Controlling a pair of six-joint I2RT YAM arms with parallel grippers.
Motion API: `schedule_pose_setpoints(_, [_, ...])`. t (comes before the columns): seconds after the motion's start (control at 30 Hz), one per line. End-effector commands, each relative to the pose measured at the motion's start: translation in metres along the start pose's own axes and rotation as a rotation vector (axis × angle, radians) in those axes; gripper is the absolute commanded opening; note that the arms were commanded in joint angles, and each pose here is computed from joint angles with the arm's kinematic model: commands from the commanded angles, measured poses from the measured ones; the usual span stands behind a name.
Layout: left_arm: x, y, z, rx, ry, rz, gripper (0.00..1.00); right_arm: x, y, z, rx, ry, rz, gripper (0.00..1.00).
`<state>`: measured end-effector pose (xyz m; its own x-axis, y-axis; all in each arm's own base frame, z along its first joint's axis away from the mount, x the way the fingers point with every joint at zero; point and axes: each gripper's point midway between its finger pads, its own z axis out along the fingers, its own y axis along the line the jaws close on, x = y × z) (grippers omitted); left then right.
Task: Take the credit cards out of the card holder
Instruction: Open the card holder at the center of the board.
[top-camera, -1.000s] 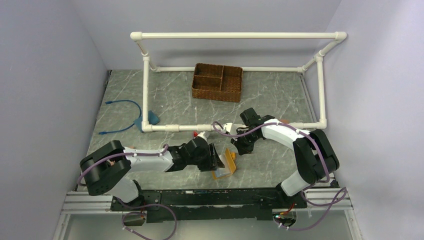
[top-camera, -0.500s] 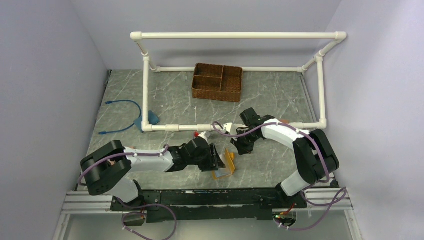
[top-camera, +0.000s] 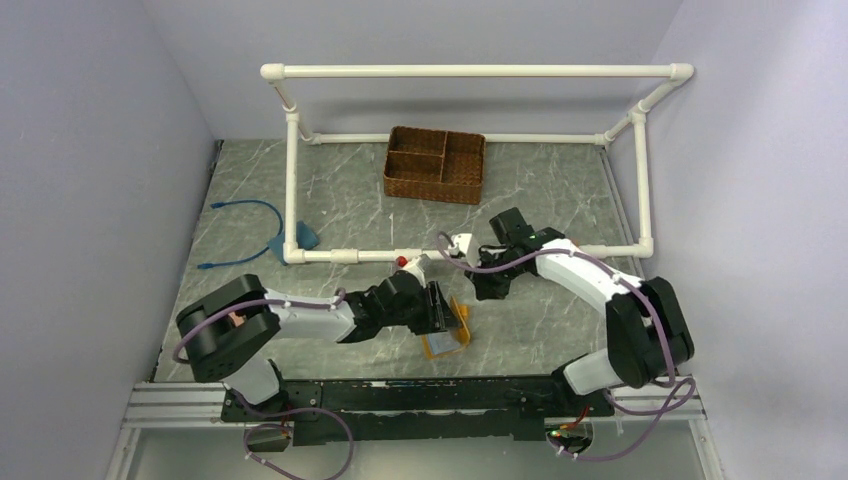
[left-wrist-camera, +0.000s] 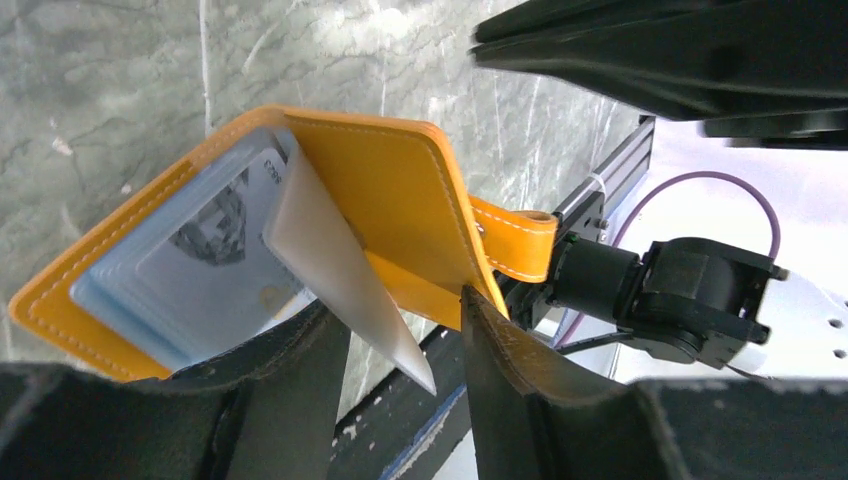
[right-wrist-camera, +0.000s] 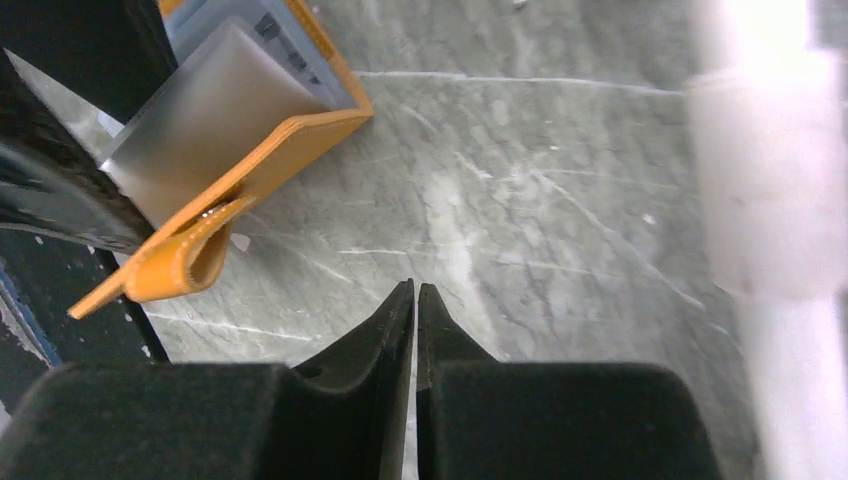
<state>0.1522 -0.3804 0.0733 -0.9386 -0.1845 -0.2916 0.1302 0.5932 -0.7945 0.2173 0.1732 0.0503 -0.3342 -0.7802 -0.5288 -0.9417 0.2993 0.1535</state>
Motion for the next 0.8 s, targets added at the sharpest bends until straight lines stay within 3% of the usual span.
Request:
schedule_pose_setpoints(0.0, [-0.010, -0.027, 0.015, 0.086, -0.004, 0.055, 0.50, -0.024, -0.011, -0.030, 0.050, -0.119, 0.021, 0.09])
schedule_pose_setpoints(0.17, [-0.009, -0.026, 0.032, 0.102, 0.028, 0.049, 0.49, -0.035, -0.007, -0.051, 0.043, -0.214, 0.014, 0.11])
schedule_pose_setpoints(0.33, [-0.017, -0.029, 0.041, 0.108, 0.023, 0.058, 0.48, -0.045, 0.019, -0.060, -0.061, -0.284, -0.087, 0.10])
schedule_pose_setpoints(0.5, [-0.022, -0.024, 0.047, 0.072, 0.016, 0.053, 0.40, -0.047, 0.043, -0.066, -0.129, -0.348, -0.218, 0.08])
schedule_pose_setpoints(0.77, [-0.028, -0.023, 0.054, 0.101, 0.011, 0.025, 0.42, -0.029, 0.064, -0.053, -0.187, -0.333, -0.366, 0.05])
